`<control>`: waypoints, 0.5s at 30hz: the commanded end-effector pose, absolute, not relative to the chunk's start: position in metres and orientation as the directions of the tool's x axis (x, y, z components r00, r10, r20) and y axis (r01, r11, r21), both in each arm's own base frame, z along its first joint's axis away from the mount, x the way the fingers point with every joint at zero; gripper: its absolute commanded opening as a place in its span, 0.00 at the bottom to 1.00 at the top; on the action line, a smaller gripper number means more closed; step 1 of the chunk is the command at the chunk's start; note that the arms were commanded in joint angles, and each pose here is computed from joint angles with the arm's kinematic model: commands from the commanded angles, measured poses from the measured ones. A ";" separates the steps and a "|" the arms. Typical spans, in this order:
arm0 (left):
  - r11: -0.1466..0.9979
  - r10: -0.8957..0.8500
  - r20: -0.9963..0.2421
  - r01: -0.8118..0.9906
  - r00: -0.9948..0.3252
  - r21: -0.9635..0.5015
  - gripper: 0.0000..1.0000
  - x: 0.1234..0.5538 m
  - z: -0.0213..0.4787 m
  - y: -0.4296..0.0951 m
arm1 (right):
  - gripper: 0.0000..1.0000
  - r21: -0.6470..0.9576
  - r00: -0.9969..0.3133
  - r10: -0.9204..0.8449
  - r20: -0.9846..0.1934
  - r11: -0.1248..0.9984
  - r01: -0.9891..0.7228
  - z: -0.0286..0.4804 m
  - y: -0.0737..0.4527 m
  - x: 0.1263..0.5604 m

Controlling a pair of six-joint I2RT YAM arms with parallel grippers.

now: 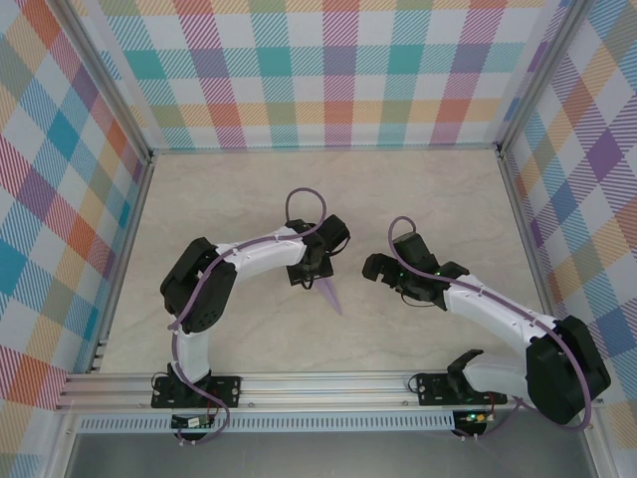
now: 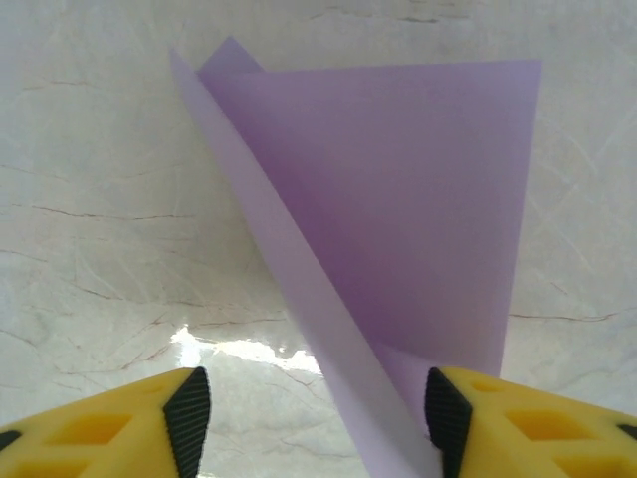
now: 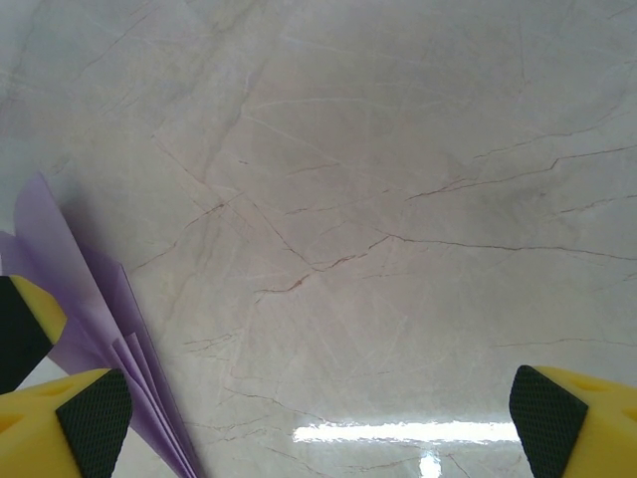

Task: Fold a paper plane with a square sheet of paper (pick it up from the middle)
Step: Turn over the paper plane at the top-center of the table.

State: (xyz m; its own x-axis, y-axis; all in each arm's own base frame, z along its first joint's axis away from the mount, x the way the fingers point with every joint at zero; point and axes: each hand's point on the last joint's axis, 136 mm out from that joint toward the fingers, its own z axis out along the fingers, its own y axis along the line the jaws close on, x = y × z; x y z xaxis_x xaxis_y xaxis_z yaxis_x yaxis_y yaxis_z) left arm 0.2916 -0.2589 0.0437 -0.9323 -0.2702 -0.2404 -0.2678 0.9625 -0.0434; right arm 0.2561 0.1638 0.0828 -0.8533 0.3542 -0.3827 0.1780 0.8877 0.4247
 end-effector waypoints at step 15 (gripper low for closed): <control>0.957 -0.291 -0.365 -0.272 -0.884 -0.105 0.06 0.304 0.083 -0.254 | 1.00 0.405 -0.850 0.342 -0.401 0.898 0.170 0.088 0.158 0.257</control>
State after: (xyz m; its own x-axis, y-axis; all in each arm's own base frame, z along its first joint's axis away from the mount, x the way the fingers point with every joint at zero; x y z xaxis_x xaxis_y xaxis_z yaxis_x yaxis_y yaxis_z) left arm 0.2957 -0.2521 0.0450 -0.9112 -0.2969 -0.2855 -0.2969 0.9539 -0.0445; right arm 0.2550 0.1630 0.0803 -0.8581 0.3457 -0.3797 0.1764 0.8929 0.4144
